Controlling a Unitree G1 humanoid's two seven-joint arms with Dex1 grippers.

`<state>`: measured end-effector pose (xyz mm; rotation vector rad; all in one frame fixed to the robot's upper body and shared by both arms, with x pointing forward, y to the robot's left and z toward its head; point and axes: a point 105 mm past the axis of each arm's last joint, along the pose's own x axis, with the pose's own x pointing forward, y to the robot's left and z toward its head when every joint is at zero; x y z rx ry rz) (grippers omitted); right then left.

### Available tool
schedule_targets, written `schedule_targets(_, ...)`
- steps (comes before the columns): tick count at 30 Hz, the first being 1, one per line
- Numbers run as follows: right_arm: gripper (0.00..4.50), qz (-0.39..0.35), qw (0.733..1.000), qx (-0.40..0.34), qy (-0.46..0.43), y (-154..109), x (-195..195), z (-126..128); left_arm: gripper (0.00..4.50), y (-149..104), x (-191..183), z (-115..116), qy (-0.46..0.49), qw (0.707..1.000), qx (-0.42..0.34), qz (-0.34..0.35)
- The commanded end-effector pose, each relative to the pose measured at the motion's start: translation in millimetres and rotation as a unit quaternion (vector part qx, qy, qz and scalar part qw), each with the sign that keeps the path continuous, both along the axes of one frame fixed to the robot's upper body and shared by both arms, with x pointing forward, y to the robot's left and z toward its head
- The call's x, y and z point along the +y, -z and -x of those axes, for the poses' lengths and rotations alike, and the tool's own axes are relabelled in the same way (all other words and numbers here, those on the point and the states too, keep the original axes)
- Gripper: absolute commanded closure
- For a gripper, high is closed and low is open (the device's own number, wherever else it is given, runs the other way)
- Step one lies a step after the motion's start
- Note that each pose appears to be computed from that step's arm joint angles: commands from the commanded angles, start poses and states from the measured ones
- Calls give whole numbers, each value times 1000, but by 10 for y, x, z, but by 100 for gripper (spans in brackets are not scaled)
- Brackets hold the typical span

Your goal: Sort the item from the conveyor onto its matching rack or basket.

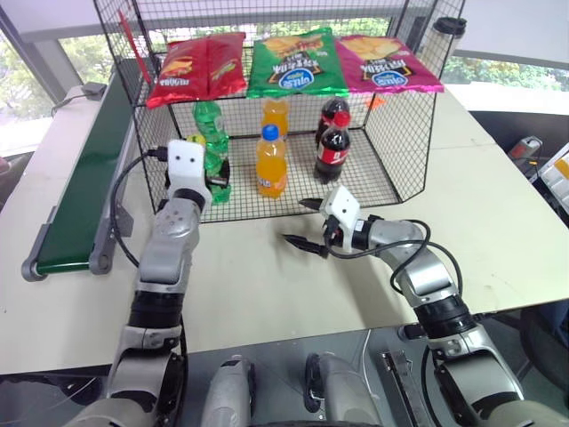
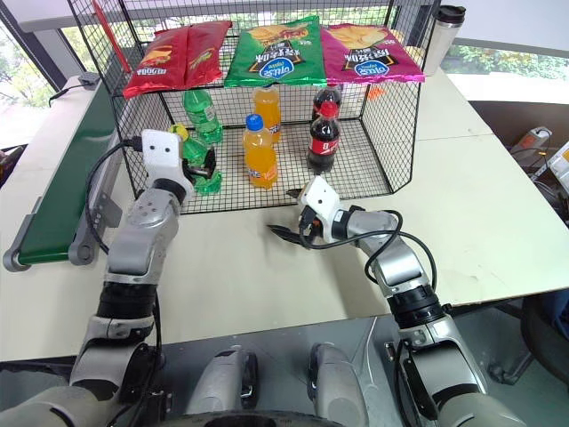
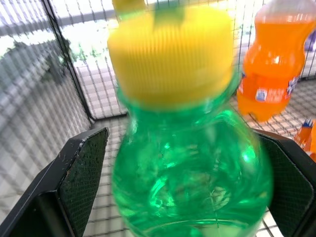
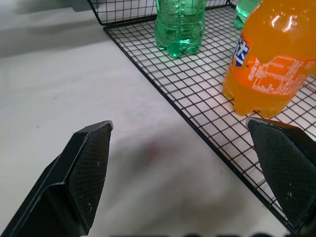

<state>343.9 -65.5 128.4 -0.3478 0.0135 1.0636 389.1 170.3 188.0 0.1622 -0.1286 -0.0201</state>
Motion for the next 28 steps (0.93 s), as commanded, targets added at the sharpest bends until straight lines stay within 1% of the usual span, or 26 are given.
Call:
schedule_targets(1, 0, -10, 1000, -24, -12, -160, 45, 22, 1, -295, 115, 194, -14, 999, -41, -17)
schedule_targets(5, 0, -10, 1000, -22, -17, -167, 66, 33, 1, -407, 214, 380, -23, 998, -52, -26)
schedule_targets(8, 0, -11, 1000, -21, -19, -172, 77, 42, 1, -388, 208, 508, -12, 999, -39, -24)
schedule_targets(10, 0, -11, 1000, -21, -19, -172, 75, 50, 1, -309, 202, 623, -3, 1000, -20, -14)
schedule_targets(14, 0, -11, 1000, -21, -19, -153, 66, 72, 1, -7, 225, 851, 3, 999, 35, 20)
schedule_targets(19, 0, -12, 1000, -22, -20, -176, 83, 61, 1, 353, 235, 1061, -3, 995, 92, 27)
schedule_targets(22, 0, -10, 1000, -22, -21, -179, 84, 54, 1, 505, 216, 1121, -6, 993, 114, 40)
schedule_targets(28, 0, -10, 1000, -20, -20, -166, 78, 62, 1, 616, 177, 1161, -4, 990, 130, 52)
